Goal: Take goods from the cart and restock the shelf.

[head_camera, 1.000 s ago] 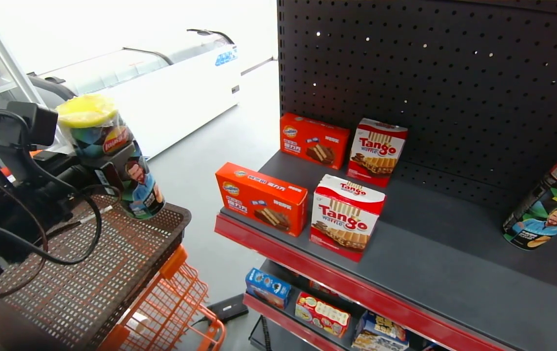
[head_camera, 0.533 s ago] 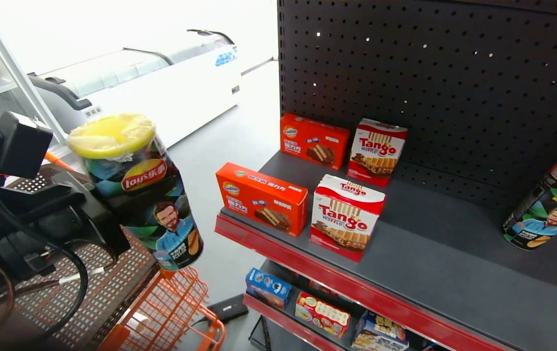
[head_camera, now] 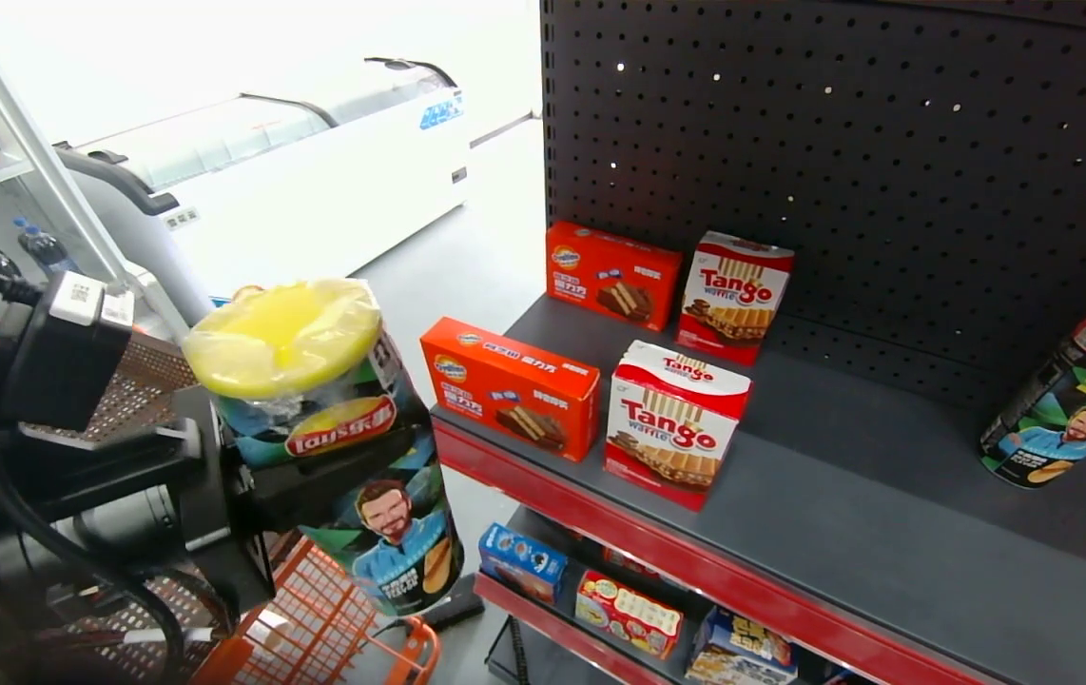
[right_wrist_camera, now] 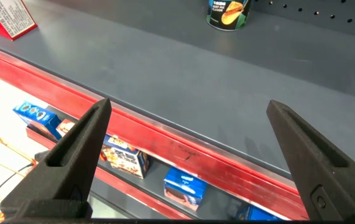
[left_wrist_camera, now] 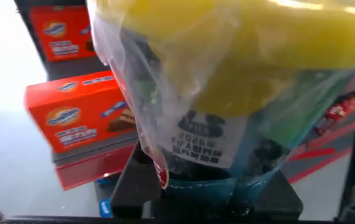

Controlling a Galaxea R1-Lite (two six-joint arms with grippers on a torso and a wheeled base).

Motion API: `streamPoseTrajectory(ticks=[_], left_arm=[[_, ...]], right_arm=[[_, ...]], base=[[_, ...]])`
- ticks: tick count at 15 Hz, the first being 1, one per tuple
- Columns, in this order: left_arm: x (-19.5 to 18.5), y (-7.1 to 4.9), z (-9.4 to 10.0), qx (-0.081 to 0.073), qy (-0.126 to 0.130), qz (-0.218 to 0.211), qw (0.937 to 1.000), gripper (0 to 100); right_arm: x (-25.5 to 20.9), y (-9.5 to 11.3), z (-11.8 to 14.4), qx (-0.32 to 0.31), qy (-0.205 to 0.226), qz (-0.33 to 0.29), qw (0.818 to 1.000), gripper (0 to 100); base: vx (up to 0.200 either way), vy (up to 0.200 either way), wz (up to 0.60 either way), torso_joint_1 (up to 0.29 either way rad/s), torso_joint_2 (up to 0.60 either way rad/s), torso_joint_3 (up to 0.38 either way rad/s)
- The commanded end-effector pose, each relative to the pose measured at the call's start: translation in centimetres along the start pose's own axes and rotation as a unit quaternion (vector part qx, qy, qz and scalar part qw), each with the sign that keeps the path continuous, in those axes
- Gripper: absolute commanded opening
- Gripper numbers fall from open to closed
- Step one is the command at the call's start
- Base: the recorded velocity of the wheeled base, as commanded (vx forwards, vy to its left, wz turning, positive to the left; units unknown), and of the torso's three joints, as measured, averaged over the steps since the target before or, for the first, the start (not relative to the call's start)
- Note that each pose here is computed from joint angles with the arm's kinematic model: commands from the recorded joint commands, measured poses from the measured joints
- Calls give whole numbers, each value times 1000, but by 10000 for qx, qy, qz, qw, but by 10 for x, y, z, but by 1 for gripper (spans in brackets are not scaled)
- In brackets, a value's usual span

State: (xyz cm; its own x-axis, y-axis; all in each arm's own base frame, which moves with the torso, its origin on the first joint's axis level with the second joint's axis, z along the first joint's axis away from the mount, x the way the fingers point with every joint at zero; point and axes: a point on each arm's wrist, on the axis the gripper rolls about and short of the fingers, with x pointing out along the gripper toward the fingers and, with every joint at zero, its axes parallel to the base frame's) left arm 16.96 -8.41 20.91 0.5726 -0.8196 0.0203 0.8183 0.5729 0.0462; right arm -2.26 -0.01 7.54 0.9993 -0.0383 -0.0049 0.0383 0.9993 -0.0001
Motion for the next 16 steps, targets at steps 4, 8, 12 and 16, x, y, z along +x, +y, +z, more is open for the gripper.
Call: streamPoseTrajectory(ticks=[4, 8, 12, 16], left_arm=[[-8, -12, -7, -155, 95, -421, 9989, 0], [-12, -28, -9, -436, 36, -847, 9954, 0], [-11, -30, -7, -444, 10, -1259, 9910, 0], [-6, -29, -8, -457, 70, -1623, 9857, 0]], right_arm=[[0, 0, 0, 0, 6, 0, 10000, 100], [0, 0, 0, -8, 14, 15, 10000, 100], [0, 0, 0, -16, 14, 23, 10000, 100], [0, 0, 0, -8, 6, 23, 10000, 100]], base=[[0, 0, 0, 0, 0, 0], [0, 0, 0, 0, 0, 0], [0, 0, 0, 0, 0, 0], [0, 0, -450, 1, 1, 3]])
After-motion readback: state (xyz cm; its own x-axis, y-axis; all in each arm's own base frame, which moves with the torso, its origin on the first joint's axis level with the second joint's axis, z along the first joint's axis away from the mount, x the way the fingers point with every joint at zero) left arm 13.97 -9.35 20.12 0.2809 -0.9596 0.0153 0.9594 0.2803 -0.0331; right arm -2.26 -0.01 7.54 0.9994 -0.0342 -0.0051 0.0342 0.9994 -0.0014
